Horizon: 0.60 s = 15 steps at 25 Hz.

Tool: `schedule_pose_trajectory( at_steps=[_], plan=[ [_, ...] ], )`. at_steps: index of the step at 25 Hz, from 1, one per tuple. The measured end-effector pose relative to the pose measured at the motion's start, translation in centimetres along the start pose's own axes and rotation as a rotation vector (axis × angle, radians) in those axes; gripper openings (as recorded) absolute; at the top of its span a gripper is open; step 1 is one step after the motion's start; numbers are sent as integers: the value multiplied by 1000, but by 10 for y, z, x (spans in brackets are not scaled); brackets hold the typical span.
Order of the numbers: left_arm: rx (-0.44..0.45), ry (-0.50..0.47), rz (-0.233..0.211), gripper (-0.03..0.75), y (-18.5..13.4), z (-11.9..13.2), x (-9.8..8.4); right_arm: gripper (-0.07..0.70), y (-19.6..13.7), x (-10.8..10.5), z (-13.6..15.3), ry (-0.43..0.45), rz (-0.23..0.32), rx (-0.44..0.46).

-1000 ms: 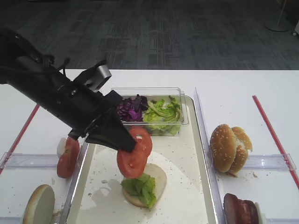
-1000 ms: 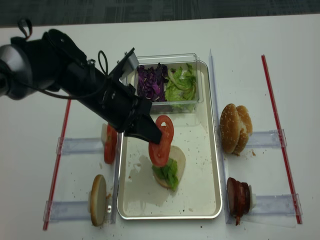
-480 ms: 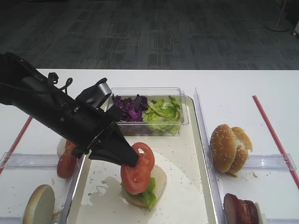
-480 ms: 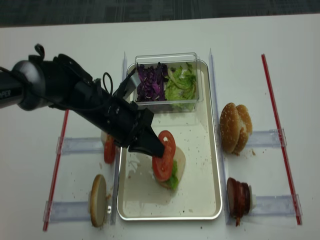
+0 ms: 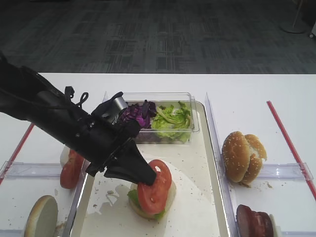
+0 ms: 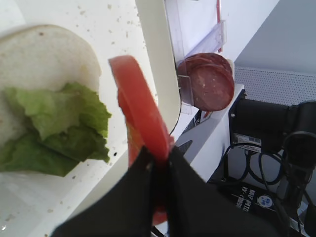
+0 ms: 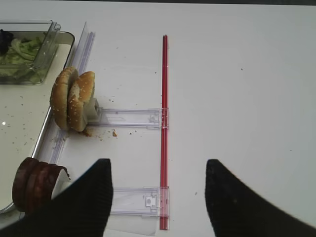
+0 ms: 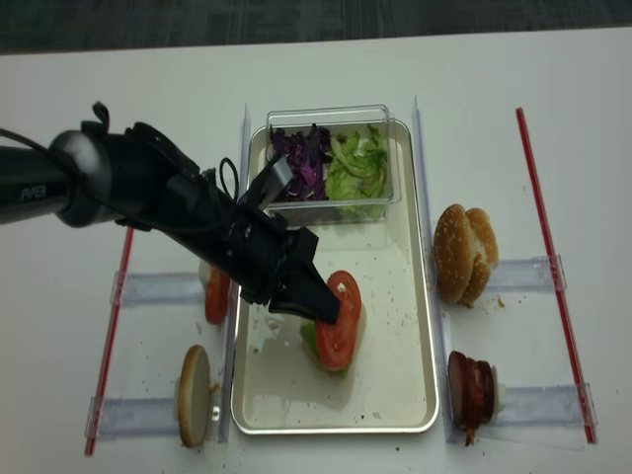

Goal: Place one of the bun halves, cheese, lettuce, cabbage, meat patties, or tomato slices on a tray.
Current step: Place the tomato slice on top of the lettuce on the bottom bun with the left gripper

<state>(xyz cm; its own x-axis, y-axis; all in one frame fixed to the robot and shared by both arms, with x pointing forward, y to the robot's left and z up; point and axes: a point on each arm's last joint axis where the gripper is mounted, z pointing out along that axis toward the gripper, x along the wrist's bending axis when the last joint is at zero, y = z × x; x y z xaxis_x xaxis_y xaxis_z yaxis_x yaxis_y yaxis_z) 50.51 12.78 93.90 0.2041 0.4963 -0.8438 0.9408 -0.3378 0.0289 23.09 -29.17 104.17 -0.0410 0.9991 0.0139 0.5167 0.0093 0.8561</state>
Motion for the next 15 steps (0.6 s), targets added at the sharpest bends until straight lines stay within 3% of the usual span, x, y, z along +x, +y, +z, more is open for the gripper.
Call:
schedule_pose_trajectory(
  at_steps=[15],
  plan=[
    [10, -30, -18, 8, 5, 15, 21, 445, 0, 0, 0, 0, -2, 0]
  ],
)
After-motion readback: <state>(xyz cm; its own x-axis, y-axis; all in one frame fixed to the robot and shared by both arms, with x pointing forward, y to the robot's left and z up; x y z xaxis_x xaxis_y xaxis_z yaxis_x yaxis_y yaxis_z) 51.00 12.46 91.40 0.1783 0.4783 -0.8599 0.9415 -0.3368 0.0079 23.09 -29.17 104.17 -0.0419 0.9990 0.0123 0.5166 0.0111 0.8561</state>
